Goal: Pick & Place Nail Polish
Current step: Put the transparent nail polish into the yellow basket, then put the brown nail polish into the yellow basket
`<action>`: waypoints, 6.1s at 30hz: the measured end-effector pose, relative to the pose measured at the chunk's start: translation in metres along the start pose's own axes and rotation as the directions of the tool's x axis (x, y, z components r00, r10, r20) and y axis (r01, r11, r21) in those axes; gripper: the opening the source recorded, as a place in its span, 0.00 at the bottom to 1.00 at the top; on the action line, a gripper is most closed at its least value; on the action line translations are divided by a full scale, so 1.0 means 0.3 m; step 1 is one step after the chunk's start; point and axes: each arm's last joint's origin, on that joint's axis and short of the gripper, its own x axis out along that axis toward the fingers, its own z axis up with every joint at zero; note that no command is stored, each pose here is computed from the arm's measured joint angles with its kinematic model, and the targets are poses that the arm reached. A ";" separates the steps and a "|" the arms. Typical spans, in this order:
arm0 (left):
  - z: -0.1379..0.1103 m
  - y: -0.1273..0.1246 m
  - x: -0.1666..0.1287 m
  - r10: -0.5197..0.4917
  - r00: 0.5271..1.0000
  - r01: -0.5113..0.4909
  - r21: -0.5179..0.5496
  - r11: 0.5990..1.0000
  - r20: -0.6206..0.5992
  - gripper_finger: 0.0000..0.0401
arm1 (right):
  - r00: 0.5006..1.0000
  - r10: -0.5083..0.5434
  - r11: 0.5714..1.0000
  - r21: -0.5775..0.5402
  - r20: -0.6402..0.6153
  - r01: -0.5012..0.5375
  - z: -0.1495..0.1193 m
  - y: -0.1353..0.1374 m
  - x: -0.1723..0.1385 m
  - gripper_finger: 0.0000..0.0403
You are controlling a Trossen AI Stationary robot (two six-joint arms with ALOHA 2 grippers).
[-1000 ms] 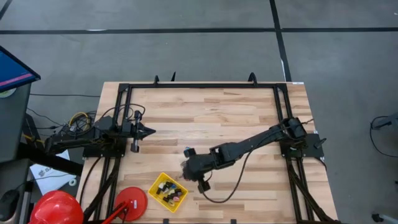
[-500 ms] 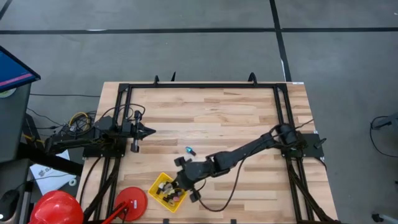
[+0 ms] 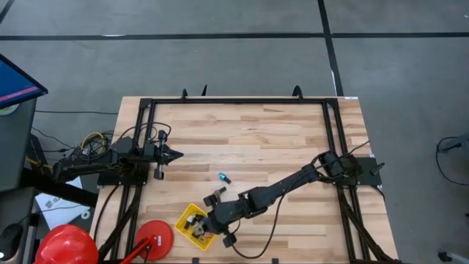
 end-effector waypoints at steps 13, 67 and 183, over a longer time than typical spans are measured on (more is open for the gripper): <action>0.000 0.000 0.000 0.000 1.000 0.000 0.000 1.000 0.000 0.00 | 0.996 0.060 0.998 0.031 -0.064 -0.058 -0.058 0.023 0.046 0.16; 0.002 0.000 0.000 0.001 1.000 -0.001 0.001 1.000 0.007 0.00 | 0.892 -0.207 0.973 0.013 -0.402 0.232 -0.302 -0.037 -0.131 0.46; 0.005 0.000 0.000 0.001 1.000 -0.001 0.002 1.000 0.015 0.00 | 0.955 -0.259 0.906 0.379 0.146 0.188 -0.007 -0.039 -0.007 0.15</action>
